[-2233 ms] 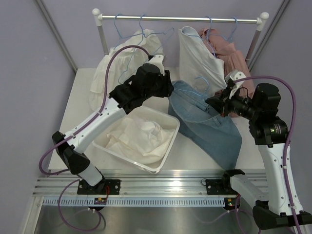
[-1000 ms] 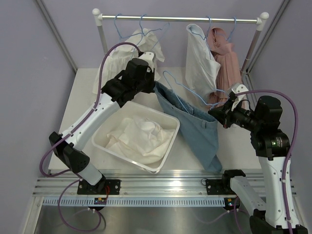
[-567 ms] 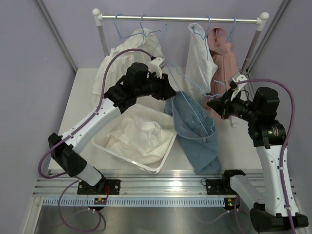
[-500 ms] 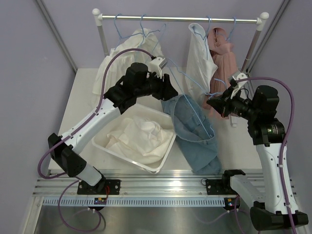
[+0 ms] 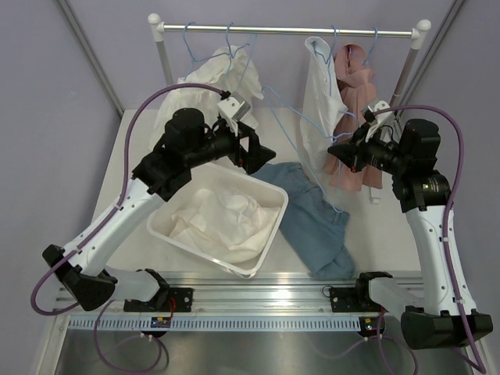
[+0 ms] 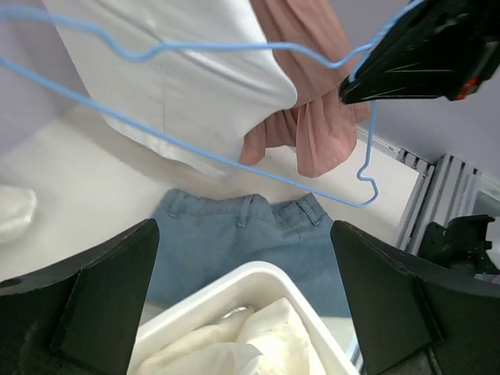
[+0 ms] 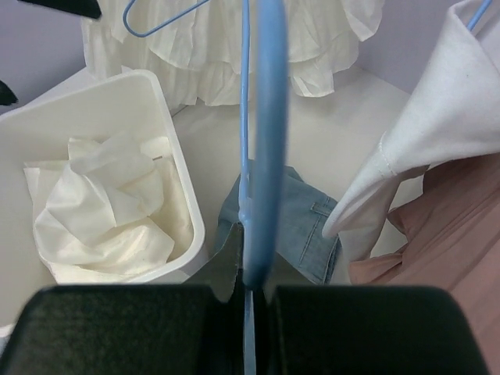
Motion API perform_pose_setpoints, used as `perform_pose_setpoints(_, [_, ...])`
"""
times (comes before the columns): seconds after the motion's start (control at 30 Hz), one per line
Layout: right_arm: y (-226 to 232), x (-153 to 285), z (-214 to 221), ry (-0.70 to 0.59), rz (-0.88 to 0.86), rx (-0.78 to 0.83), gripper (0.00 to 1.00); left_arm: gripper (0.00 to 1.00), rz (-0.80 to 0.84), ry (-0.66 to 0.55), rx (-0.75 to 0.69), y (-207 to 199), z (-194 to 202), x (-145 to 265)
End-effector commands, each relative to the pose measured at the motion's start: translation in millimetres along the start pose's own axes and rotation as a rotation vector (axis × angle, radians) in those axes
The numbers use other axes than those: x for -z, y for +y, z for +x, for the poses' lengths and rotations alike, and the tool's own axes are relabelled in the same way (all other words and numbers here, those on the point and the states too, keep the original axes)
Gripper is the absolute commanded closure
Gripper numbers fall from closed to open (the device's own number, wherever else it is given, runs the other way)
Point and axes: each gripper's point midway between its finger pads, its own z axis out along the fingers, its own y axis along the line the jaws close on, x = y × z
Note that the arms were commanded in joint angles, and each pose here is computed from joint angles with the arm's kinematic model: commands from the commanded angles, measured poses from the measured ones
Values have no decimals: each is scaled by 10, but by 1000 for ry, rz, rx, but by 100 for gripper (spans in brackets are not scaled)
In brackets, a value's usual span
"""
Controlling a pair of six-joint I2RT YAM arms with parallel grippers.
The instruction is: Remove the skirt from the hanger
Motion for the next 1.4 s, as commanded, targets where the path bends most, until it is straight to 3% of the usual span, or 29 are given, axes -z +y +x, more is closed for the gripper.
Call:
perform_pose_setpoints(0.0, [44,30,-192,-24,-46,110,100,4,45,-110,-266,-148,-314,138])
perform_pose_setpoints(0.17, [69,53,-74,50,-94,191,100,1,39,-123,-522,-198,-381,111])
perform_pose_setpoints(0.37, [182,134,78,143,-183,287,100,4,56,-70,-602,-241,-411,-143])
perform_pose_setpoints(0.67, [385,220,133,210,-287,347,100,20,117,-37,-621,-358,-236,-577])
perform_pose_setpoints(0.83, [493,227,109,203,-339,337,100,39,147,-1,-622,-430,-49,-702])
perform_pose_setpoints(0.93, [536,232,117,208,-359,332,100,65,145,17,-617,-420,37,-736])
perform_pose_setpoints(0.97, [535,231,124,210,-361,332,100,82,141,15,-616,-420,34,-740])
perform_pose_setpoints(1.03, [543,236,163,223,-369,322,100,99,140,16,-616,-422,44,-731])
perform_pose_setpoints(1.2, [556,208,167,218,-382,291,99,100,139,18,-623,-415,62,-687])
perform_pose_setpoints(1.37, [585,172,155,215,-395,202,68,100,116,-33,-604,-424,25,-565])
